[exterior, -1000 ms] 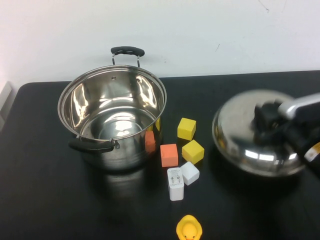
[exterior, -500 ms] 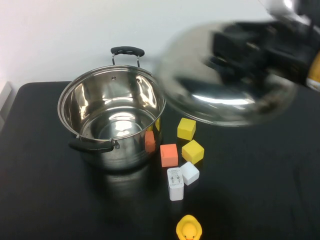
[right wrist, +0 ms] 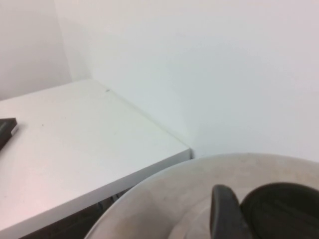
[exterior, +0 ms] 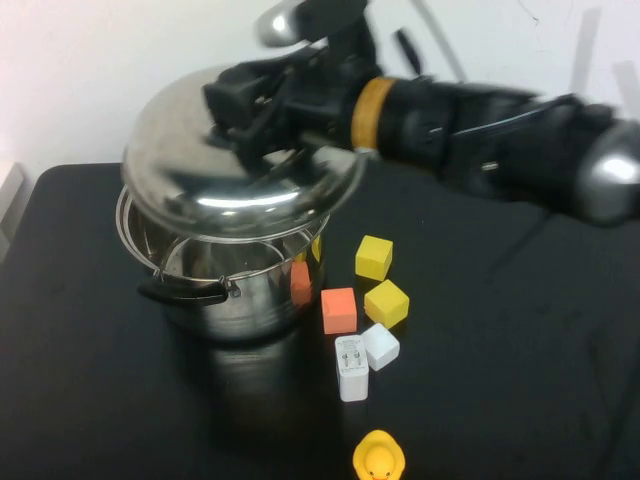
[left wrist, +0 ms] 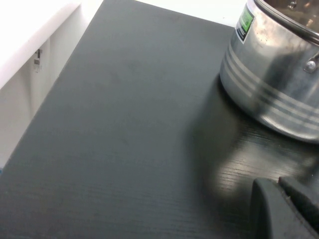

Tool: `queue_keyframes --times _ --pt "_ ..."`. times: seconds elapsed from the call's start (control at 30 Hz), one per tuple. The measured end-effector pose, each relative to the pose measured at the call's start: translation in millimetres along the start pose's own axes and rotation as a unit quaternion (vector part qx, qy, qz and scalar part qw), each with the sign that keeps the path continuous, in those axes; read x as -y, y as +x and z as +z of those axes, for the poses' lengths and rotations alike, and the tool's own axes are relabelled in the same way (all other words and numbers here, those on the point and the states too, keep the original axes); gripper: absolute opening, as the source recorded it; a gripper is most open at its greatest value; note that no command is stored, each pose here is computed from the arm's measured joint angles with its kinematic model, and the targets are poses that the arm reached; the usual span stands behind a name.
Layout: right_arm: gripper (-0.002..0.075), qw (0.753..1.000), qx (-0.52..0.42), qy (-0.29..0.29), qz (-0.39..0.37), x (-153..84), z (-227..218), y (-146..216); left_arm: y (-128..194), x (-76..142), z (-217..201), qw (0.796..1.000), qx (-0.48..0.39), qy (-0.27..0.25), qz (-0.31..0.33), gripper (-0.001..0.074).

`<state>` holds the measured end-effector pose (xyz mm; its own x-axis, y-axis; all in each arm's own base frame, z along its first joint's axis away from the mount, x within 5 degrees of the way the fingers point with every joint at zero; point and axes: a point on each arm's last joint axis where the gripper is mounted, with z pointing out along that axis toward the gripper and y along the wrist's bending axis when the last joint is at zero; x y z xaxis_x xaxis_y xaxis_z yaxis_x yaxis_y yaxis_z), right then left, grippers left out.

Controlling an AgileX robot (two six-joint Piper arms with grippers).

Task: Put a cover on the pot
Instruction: Place the pot lid on the pot

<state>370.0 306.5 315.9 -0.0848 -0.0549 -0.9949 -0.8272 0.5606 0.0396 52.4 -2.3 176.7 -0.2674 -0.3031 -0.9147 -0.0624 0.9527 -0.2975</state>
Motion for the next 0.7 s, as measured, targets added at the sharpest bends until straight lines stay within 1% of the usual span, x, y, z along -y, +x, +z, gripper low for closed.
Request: queue_keyframes --times 0.1,0.27,0.5,0.7 --pt "0.0347 1.0 -0.009 -0.003 0.01 5 23 17 0 0 0 1.0 0.0 0.0 0.0 -0.0002" --pt "0.0347 0.999 -0.022 0.006 0.025 14 43 37 0 0 0 1.0 0.0 0.0 0.0 -0.0002" --pt "0.0347 0.999 -0.042 0.009 0.028 17 52 55 0 0 0 1.0 0.0 0.0 0.0 -0.0002" --pt "0.0347 0.998 -0.06 0.003 0.014 16 53 60 0 0 0 1.0 0.0 0.0 0.001 -0.0002"
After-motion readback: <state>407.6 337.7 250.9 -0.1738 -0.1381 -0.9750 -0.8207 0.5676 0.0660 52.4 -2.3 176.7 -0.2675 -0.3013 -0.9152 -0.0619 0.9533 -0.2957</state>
